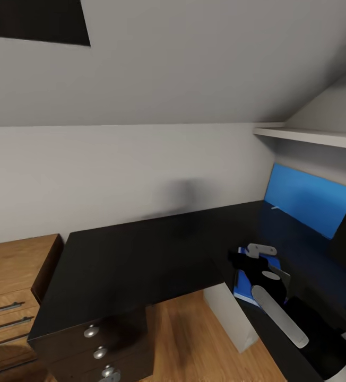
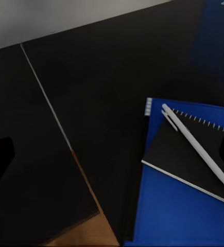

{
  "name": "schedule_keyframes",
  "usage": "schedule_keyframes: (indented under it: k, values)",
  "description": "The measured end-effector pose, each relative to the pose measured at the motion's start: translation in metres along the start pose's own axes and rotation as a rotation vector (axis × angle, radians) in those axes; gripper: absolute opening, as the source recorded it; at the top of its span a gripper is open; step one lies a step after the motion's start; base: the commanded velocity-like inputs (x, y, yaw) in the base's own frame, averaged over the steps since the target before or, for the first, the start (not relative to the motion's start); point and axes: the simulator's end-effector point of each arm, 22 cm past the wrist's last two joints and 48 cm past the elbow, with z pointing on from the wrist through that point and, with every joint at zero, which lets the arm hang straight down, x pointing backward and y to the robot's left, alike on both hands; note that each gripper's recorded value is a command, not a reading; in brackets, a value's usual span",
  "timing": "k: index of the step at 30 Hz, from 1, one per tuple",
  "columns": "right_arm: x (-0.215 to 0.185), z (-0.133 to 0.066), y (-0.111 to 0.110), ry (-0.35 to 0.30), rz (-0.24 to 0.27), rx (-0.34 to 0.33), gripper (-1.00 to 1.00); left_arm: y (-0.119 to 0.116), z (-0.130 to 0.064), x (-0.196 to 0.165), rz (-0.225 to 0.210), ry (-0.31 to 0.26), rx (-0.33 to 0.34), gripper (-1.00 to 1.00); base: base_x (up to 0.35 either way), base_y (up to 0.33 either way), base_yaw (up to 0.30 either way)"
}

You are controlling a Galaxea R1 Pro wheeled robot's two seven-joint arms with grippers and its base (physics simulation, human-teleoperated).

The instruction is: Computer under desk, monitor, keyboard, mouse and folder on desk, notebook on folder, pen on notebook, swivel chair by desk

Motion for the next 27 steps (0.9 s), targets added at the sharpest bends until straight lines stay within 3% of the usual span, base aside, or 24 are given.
schedule_keyframes:
  k: [20,27]
  values:
    - [0.010,-0.001,0.010,0.013,-0.019,-0.016,1.00,0.016,0.002,0.010,0.010,0.023,-0.035,1.00,-0.328,0.000,0.000]
    - [0.026,-0.006,0.028,0.023,-0.070,-0.051,1.00,0.024,0.003,0.017,0.021,0.035,-0.051,1.00,-0.303,-0.095,0.059]
